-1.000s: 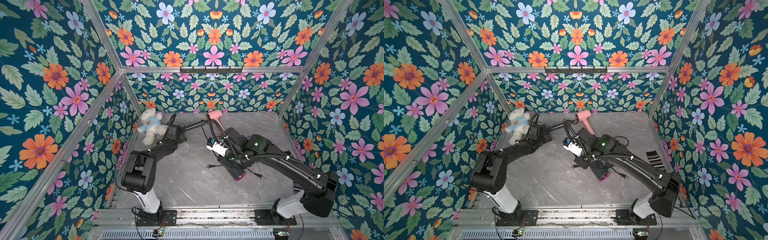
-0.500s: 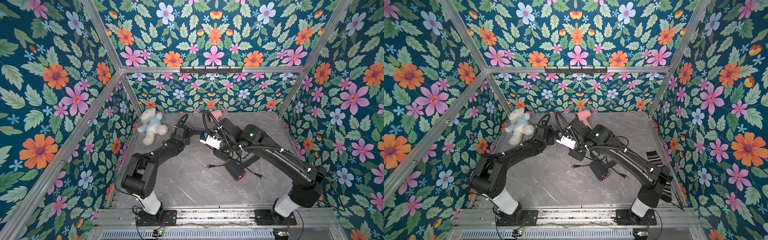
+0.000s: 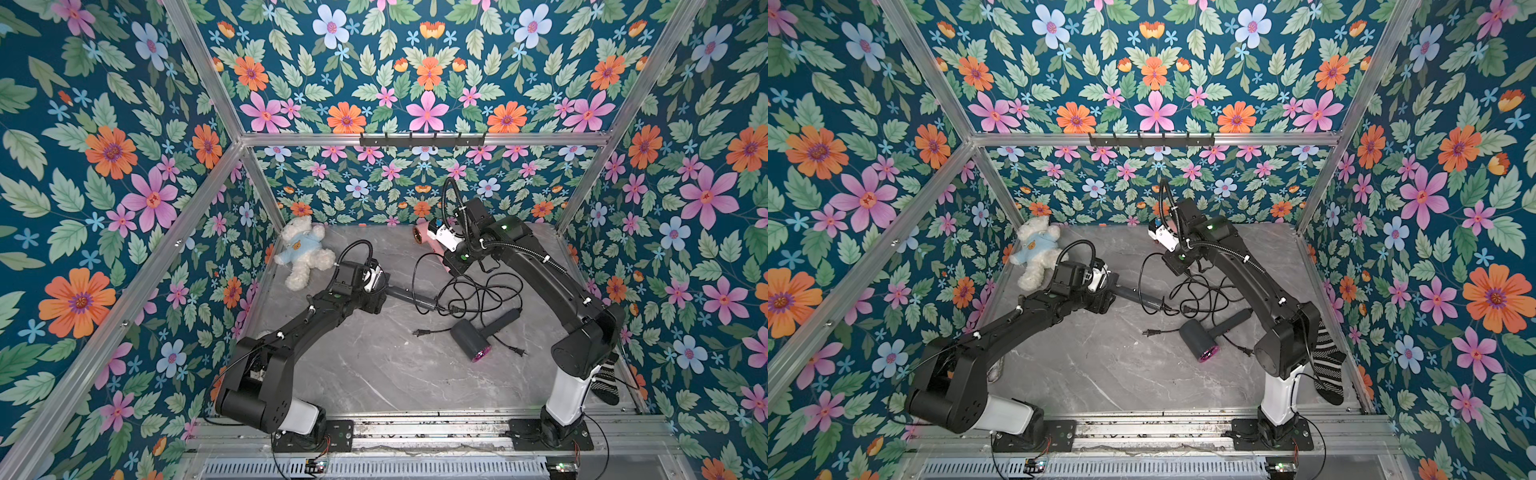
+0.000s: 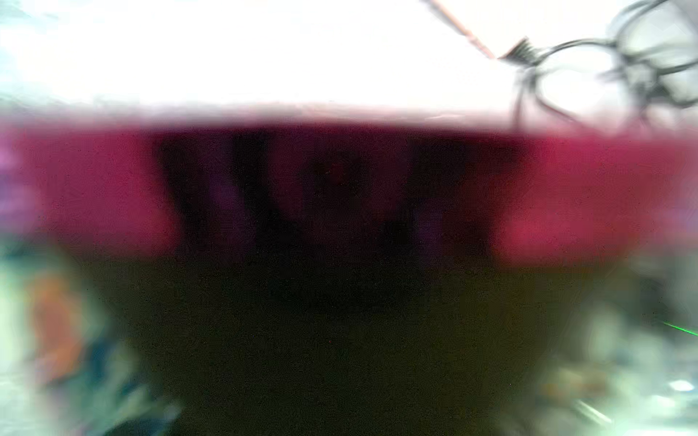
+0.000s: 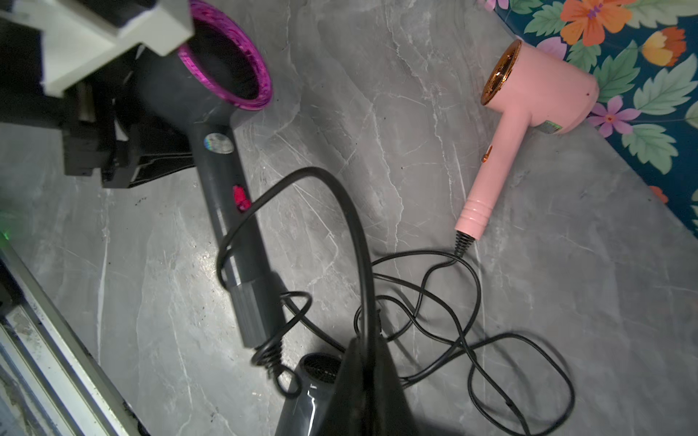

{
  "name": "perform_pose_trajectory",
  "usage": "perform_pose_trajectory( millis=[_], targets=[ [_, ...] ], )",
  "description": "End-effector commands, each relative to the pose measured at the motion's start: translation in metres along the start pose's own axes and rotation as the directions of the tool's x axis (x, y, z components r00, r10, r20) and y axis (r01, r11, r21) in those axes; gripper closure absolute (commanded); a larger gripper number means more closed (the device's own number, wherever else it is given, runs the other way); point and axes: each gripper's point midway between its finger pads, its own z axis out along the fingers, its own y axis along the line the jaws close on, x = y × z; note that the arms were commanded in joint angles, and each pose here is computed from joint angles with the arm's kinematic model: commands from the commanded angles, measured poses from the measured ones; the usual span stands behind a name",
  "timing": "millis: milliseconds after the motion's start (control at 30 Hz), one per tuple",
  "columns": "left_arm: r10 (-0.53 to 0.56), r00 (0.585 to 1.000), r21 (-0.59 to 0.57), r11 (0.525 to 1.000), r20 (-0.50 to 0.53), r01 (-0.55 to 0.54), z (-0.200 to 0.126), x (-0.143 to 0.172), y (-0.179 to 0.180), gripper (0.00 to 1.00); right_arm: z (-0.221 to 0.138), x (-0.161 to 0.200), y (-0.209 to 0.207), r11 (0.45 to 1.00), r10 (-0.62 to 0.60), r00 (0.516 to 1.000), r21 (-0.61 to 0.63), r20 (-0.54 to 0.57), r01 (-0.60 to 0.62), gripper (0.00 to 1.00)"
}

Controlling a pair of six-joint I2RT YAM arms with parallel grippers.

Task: Wrap the cord around the hair dryer
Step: Wrap the power cord around the hair dryer.

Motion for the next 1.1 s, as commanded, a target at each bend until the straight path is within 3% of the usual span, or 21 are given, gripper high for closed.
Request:
perform_pose_trajectory(
  millis=[0,200,433,667,833,1067],
  targets=[
    [-0.027,0.993,0.216,0.976,0.114,0.002,-0.016,-0.018,-0.031,1.0,0.014,-0.002,0.001,0.993,0.059,0.997,-0.104,0.051,-0.053,1.0],
    [-0.26,0.922,0.353,0.923,0.289,0.149,-0.052,-0.036,-0.008,1.0,0.037,0.023,-0.006,0.963,0.204,0.976,-0.191,0.071,-0.188,1.0],
    [-0.467,0.812,0.399,0.858,0.349,0.323,-0.053,-0.05,0.019,1.0,0.064,0.045,0.005,0.916,0.336,0.938,-0.26,0.088,-0.304,1.0],
    [-0.612,0.688,0.185,0.784,0.39,0.593,-0.026,-0.041,0.075,1.0,0.083,0.065,0.037,0.901,0.36,0.932,-0.28,0.054,-0.332,1.0],
    [-0.652,0.583,0.06,0.69,0.484,0.722,-0.03,-0.038,0.109,1.0,0.092,0.087,0.074,0.929,0.278,0.96,-0.248,-0.026,-0.275,1.0],
    [-0.575,0.597,-0.189,0.613,0.56,0.767,-0.037,-0.032,0.137,1.0,0.087,0.108,0.121,0.956,0.144,0.982,-0.239,-0.126,-0.171,1.0]
  ],
)
